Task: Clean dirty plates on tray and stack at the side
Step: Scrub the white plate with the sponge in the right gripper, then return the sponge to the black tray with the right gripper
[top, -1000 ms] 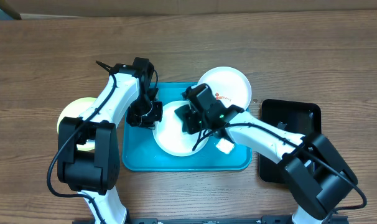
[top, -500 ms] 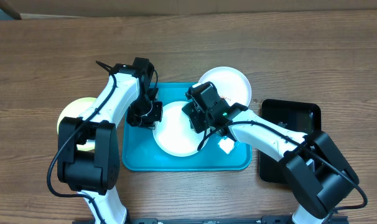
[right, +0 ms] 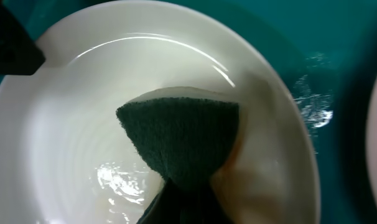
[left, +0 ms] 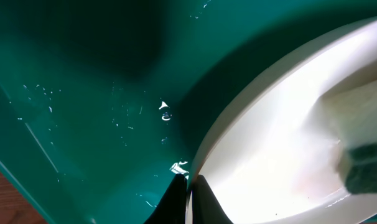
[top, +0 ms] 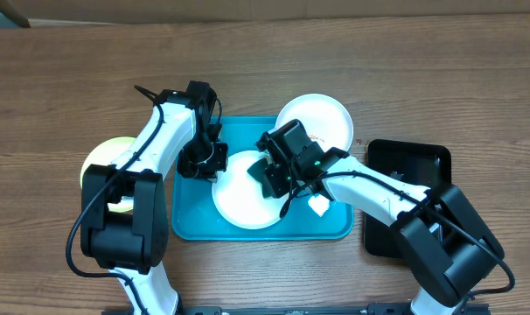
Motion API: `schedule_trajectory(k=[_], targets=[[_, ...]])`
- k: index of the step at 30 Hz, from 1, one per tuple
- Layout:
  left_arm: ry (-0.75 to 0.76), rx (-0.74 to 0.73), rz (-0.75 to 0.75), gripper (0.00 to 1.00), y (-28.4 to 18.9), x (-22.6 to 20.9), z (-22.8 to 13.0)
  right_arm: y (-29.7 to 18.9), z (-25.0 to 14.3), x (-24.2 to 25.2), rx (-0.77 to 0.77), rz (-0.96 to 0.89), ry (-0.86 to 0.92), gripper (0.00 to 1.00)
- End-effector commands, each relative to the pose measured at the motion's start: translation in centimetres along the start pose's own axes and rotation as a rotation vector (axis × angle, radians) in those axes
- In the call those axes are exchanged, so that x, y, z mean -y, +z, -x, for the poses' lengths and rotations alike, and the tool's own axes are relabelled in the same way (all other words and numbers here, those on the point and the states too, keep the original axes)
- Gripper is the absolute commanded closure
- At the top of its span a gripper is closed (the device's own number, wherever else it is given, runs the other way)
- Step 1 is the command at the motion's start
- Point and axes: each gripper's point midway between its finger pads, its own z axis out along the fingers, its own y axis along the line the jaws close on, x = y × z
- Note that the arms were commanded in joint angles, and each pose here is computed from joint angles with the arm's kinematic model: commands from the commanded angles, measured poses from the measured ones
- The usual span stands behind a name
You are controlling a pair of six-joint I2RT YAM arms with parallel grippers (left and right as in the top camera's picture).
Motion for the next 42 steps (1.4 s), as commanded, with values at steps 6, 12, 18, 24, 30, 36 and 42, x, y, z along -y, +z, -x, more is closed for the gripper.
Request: schedule_trajectory(k=[6,12,18,24,30,36,42], targets=[[-0.002,0.01,-0.024,0.96,-0.1,0.7,0.5,0.5,-3.0,-4.6,-0.114,0.248,0.002,0.96],[-0.001,0.01,-0.024,0.96,-0.1,0.7,0.5,-0.2,-2.2,-4.3,-0.126,0.212,0.012,0.96],[-0.001,0.01,-0.024,0.96,-0.1,0.7,0.5,-3.5,2.6,-1.9,-0.045,0.024,0.014,0.96],[-0.001,0.01,-0.024,0.96,-0.1,0.7,0.5,-8.0,7.1,0.5,0.059,-0.068,0.055,0.96],[-0.001,0.01,-0.024,0.95,-0.1,0.7,0.5,-11.8,7.6,4.2,0.102,-0.112,0.202,0.96],[-0.001,0.01,-0.024,0.96,-0.1,0.7,0.5,-14.8,3.8,8.5,0.0,-0.175,0.363,0.96],[-0.001,0.01,-0.024,0.96,-0.1,0.7,0.5,-17.1,-0.8,12.9,-0.114,-0.299,0.592,0.96]])
